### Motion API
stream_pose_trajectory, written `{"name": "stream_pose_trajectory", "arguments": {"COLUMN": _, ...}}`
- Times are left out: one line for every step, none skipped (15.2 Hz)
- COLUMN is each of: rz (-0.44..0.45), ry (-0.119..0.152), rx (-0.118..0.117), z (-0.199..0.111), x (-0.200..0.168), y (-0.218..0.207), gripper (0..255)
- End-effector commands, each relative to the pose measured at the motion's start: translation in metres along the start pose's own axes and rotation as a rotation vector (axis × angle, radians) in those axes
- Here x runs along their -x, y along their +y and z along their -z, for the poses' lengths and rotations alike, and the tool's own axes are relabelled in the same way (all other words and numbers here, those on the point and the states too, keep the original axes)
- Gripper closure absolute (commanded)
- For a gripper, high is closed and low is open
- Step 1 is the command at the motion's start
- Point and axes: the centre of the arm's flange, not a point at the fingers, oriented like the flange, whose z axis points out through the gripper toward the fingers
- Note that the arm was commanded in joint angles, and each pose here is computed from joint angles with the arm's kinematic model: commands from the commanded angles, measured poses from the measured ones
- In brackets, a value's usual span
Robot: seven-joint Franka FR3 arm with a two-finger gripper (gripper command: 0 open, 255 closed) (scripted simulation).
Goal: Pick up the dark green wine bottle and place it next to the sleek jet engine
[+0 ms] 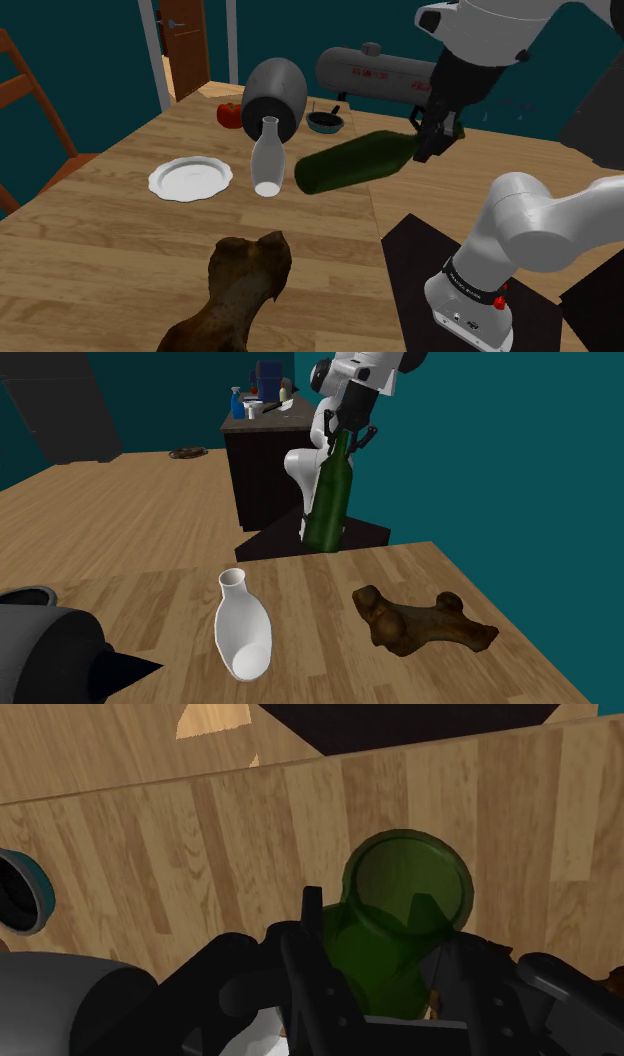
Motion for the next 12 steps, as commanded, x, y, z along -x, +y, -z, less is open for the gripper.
{"name": "stream_pose_trajectory", "arguments": {"rz": 0.0, "ry": 0.0, "rx": 0.0, "z": 0.009, "x": 0.0, "y": 0.002, "gripper": 255}}
{"name": "stream_pose_trajectory", "arguments": {"rz": 0.0, "ry": 0.0, "rx": 0.0, "z": 0.014, "x": 0.0, "y": 0.004, "gripper": 255}}
{"name": "stream_pose_trajectory", "arguments": {"rz": 0.0, "ry": 0.0, "rx": 0.0, "z": 0.019, "x": 0.0, "y": 0.006, "gripper": 255}}
{"name": "stream_pose_trajectory", "arguments": {"rz": 0.0, "ry": 0.0, "rx": 0.0, "z": 0.025, "x": 0.0, "y": 0.007, "gripper": 255}}
{"name": "stream_pose_trajectory", "arguments": {"rz": 0.0, "ry": 0.0, "rx": 0.0, "z": 0.03, "x": 0.0, "y": 0.009, "gripper": 255}}
{"name": "stream_pose_trajectory", "arguments": {"rz": 0.0, "ry": 0.0, "rx": 0.0, "z": 0.035, "x": 0.0, "y": 0.011, "gripper": 255}}
{"name": "stream_pose_trajectory", "arguments": {"rz": 0.0, "ry": 0.0, "rx": 0.0, "z": 0.04, "x": 0.0, "y": 0.012, "gripper": 255}}
{"name": "stream_pose_trajectory", "arguments": {"rz": 0.0, "ry": 0.0, "rx": 0.0, "z": 0.045, "x": 0.0, "y": 0.014, "gripper": 255}}
{"name": "stream_pose_trajectory", "arguments": {"rz": 0.0, "ry": 0.0, "rx": 0.0, "z": 0.046, "x": 0.0, "y": 0.014, "gripper": 255}}
{"name": "stream_pose_trajectory", "arguments": {"rz": 0.0, "ry": 0.0, "rx": 0.0, "z": 0.043, "x": -0.009, "y": 0.023, "gripper": 255}}
{"name": "stream_pose_trajectory", "arguments": {"rz": 0.0, "ry": 0.0, "rx": 0.0, "z": 0.04, "x": -0.019, "y": 0.032, "gripper": 255}}
{"name": "stream_pose_trajectory", "arguments": {"rz": 0.0, "ry": 0.0, "rx": 0.0, "z": 0.037, "x": -0.028, "y": 0.041, "gripper": 255}}
